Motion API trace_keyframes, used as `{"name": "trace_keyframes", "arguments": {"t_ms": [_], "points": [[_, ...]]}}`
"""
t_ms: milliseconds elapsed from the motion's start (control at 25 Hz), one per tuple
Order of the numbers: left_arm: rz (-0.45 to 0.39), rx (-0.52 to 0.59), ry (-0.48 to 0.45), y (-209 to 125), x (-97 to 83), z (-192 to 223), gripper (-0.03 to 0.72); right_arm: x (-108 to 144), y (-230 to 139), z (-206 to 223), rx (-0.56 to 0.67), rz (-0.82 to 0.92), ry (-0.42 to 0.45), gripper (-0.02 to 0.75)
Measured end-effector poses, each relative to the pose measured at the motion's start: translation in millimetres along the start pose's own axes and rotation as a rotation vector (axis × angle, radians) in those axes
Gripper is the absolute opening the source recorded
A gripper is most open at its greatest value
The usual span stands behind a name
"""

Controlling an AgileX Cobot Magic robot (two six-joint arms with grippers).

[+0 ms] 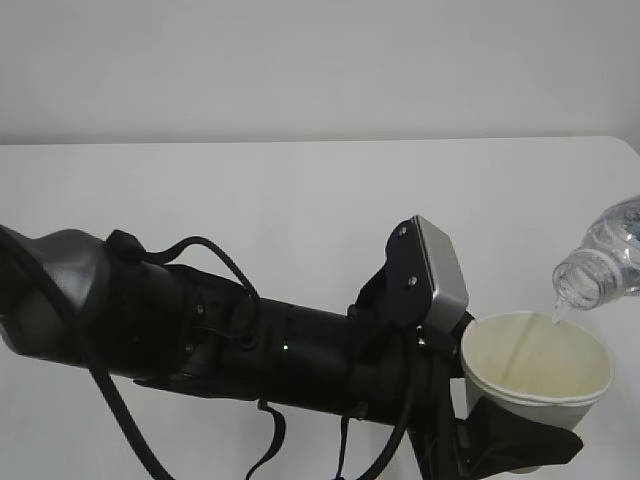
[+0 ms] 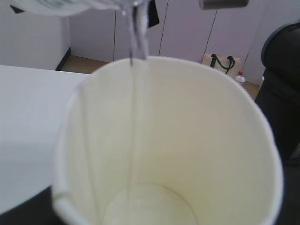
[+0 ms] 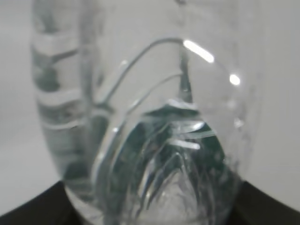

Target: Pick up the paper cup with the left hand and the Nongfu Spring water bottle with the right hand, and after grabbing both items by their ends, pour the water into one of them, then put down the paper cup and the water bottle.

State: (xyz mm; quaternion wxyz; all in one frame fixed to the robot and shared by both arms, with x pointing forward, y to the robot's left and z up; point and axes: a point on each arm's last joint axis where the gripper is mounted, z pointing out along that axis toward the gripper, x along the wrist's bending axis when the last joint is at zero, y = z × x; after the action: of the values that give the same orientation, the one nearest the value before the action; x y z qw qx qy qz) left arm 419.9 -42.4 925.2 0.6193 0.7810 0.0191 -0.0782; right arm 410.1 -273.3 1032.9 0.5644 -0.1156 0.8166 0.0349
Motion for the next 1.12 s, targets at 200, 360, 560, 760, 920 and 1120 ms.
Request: {"name": "trace_keyframes", "arguments": {"t_ms": [200,360,560,760,920,1120], "points": [[0.0,0.0,0.0,0.0,0.0,0.0,0.463,0.0,0.2,0.0,-0.002,-0.001,0.0,0.419],[0.0,0.0,0.0,0.0,0.0,0.0,0.463,0.0,0.2,0.0,-0.002,-0.002,0.0,0.418],[0.0,0.0,0.0,0.0,0.0,0.0,0.463,0.0,0.3,0.0,-0.004,-0.002,-0.001,0.418],[0.0,0.0,0.0,0.0,0.0,0.0,0.463,0.0,0.3,0.0,-0.004,-0.002,-0.001,0.418],[-0.001,0.0,0.001,0.0,0.1,0.0,0.463,0.0,0.3,0.0,-0.004,-0.01,0.0,0.418],[-0.001,0.001,0.002,-0.1,0.2,0.0,0.463,0.0,0.3,0.0,-0.004,-0.011,0.0,0.418]]}}
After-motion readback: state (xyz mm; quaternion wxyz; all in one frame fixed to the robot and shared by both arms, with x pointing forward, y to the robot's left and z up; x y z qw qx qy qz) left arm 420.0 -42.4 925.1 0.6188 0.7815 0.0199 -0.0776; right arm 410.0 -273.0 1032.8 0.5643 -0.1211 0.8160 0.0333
